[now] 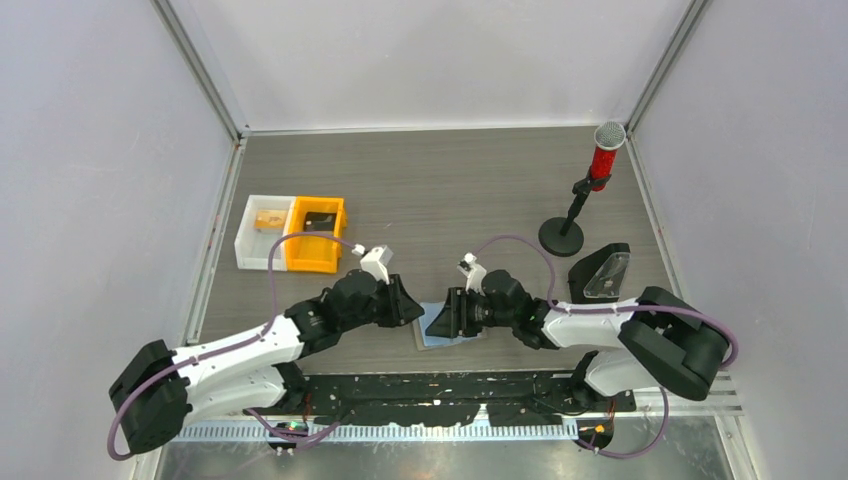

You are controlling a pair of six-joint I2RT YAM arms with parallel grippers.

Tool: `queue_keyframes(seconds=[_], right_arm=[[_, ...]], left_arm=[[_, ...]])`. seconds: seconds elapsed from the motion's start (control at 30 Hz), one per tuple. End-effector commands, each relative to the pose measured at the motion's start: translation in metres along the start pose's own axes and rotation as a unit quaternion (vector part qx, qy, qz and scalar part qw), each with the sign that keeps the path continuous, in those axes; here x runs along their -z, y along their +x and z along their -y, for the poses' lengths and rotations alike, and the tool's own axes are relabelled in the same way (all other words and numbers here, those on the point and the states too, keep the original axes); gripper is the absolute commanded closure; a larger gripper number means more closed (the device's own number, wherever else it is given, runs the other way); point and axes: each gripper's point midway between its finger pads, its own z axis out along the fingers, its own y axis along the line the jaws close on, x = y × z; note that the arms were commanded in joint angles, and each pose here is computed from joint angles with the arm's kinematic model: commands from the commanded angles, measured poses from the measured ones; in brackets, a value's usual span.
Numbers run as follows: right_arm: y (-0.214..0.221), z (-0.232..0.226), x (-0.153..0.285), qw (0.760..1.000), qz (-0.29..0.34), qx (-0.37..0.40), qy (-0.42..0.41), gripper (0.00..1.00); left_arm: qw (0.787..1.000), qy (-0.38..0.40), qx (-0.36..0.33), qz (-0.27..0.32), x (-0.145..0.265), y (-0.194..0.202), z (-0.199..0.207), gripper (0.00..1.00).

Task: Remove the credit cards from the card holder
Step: Remove the credit card from the card holder.

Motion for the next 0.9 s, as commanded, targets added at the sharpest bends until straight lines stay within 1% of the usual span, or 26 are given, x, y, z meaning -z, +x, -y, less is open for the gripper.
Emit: queue_keyframes(seconds=[0.0, 0.13, 0.17, 0.33, 0.43, 0.63, 0.77, 0.87], right_arm=[[-0.009, -0.001, -0.012, 0.999, 0.022, 0.03, 0.01, 0.48], [-0.004, 0.005, -0.015, 0.999, 0.016, 0.033, 0.024, 0.49], [-0.004, 0.006, -0.015, 0.999, 0.016, 0.034, 0.027, 0.49], [-0.003, 0.005, -0.009, 0.998, 0.019, 0.044, 0.035, 0.49], [-0.004, 0.003, -0.003, 0.998, 0.018, 0.055, 0.04, 0.49], [-0.01, -0.003, 0.011, 0.995, 0.025, 0.077, 0.052, 0.48], [-0.023, 0.006, 0.023, 0.99, 0.044, 0.096, 0.095, 0.46], [-0.037, 0.016, 0.032, 0.984, 0.067, 0.103, 0.13, 0.44]], left_arm=[[1.0, -0.017, -0.001, 0.017, 0.003, -0.008, -0.003, 0.72], [1.0, -0.005, -0.011, 0.009, -0.006, -0.009, 0.005, 0.73], [1.0, 0.007, -0.014, -0.003, -0.008, -0.006, 0.01, 0.73], [0.999, 0.011, -0.022, -0.031, -0.027, 0.006, 0.008, 0.8], [0.999, 0.015, -0.021, -0.042, -0.038, 0.014, 0.004, 0.83], [0.996, -0.038, -0.024, -0.075, -0.044, 0.034, -0.026, 0.88], [0.995, -0.061, -0.02, -0.075, -0.042, 0.04, -0.04, 0.88], [0.995, -0.063, -0.019, -0.076, -0.041, 0.042, -0.043, 0.89]])
